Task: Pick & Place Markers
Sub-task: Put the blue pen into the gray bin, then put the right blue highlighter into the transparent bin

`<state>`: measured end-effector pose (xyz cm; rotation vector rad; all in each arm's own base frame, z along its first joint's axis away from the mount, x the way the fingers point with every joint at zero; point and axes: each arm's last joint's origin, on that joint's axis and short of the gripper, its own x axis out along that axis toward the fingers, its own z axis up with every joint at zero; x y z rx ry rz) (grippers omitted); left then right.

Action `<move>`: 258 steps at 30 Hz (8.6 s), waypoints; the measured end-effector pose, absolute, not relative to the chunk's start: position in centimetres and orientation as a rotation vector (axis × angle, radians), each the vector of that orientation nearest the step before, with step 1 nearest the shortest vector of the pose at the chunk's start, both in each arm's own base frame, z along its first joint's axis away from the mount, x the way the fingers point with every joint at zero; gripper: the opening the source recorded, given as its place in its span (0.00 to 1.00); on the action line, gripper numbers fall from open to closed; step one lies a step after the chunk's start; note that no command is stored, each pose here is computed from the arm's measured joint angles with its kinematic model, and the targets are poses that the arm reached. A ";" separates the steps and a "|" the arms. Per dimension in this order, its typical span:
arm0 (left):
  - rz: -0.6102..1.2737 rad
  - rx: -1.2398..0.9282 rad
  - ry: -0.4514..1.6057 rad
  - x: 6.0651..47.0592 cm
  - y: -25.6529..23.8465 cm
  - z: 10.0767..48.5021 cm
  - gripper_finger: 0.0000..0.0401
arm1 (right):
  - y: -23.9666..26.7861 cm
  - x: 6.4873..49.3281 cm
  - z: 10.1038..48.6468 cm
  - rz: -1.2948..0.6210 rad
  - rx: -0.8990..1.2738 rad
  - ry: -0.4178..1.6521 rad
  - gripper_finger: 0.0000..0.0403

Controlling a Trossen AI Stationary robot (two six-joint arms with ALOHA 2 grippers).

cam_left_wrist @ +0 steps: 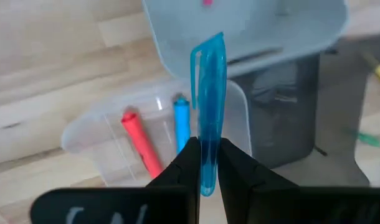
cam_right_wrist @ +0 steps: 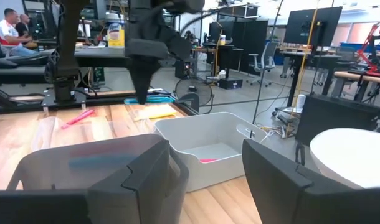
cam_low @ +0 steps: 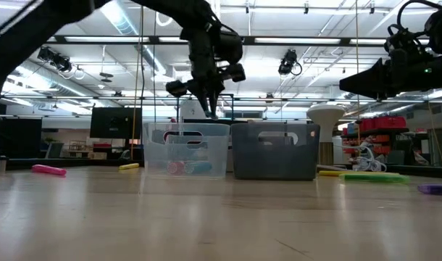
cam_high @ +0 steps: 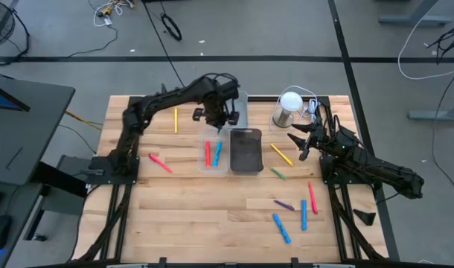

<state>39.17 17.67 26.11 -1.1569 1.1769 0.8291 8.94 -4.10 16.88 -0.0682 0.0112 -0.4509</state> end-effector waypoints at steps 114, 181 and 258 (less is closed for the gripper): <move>0.659 -0.760 1.305 43.2 7.0 29.8 0.42 | -4.1 8.9 16.9 -0.449 -0.068 0.011 0.52; -0.242 -0.048 0.445 32.9 -1.9 36.3 0.42 | -3.2 9.3 17.7 -0.249 0.436 -0.150 0.52; -0.059 -0.102 -0.062 27.4 -0.7 35.8 0.42 | 8.8 15.1 28.6 0.964 -0.694 1.314 0.43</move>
